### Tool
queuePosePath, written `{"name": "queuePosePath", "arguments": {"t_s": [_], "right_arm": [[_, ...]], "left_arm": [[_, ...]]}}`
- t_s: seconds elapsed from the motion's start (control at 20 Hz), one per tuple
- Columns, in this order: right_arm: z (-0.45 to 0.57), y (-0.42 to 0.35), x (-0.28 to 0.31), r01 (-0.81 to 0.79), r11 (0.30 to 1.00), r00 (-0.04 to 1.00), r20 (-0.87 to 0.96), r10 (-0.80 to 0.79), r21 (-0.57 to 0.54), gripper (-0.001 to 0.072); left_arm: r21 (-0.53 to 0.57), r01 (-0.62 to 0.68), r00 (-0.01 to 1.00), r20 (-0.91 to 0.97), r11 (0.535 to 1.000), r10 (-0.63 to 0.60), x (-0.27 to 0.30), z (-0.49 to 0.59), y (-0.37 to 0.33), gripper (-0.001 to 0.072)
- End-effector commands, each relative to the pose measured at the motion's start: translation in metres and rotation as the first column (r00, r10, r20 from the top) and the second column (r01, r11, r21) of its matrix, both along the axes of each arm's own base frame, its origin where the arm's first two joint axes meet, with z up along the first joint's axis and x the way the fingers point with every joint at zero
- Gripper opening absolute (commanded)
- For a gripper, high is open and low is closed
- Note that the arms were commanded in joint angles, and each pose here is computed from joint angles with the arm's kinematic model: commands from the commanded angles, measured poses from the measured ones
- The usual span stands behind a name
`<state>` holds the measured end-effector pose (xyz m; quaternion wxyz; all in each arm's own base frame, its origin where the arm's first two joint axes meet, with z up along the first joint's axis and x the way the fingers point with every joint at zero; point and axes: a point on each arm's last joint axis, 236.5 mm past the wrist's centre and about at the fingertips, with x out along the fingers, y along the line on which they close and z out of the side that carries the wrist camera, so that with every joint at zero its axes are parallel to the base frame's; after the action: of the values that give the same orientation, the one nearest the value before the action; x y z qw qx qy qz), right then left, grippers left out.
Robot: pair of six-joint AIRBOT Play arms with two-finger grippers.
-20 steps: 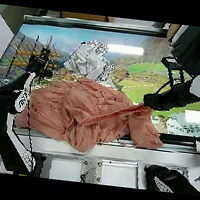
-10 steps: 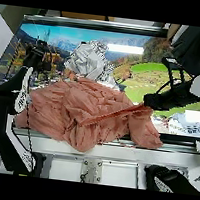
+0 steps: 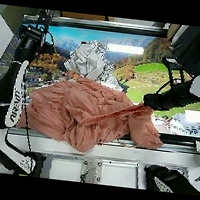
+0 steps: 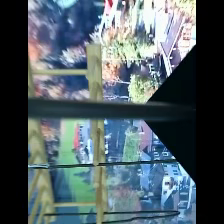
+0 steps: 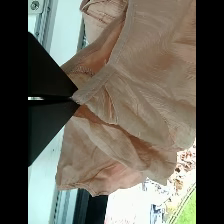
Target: Fold the clothes and pants, and hang the long-sleeved shirts on hangers.
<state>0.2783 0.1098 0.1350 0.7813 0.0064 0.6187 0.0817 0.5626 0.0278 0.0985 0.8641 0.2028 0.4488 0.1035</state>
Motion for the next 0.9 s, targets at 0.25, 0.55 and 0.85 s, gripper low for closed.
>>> {"name": "queuePosePath", "arguments": {"t_s": [0.25, 0.55, 0.85], "right_arm": [[0.0, 0.0, 0.0, -0.001, 1.0, 1.0, 0.0, 0.001, 0.0, 0.0007], [0.0, 0.0, 0.0, -0.001, 1.0, 1.0, 0.0, 0.001, 0.0, 0.0007], [0.0, 0.0, 0.0, -0.001, 1.0, 1.0, 0.0, 0.001, 0.0, 0.0007]], "left_arm": [[-0.363, 0.732, 0.534, -0.219, 0.576, -0.817, -0.143, 0.039, -0.169, 0.001], [-0.515, 0.742, 0.397, -0.181, 0.43, -0.9, -0.195, 0.059, -0.176, 0.001], [-0.524, 0.805, 0.214, -0.178, 0.277, -0.96, -0.227, 0.038, -0.15, 0.0009]]}}
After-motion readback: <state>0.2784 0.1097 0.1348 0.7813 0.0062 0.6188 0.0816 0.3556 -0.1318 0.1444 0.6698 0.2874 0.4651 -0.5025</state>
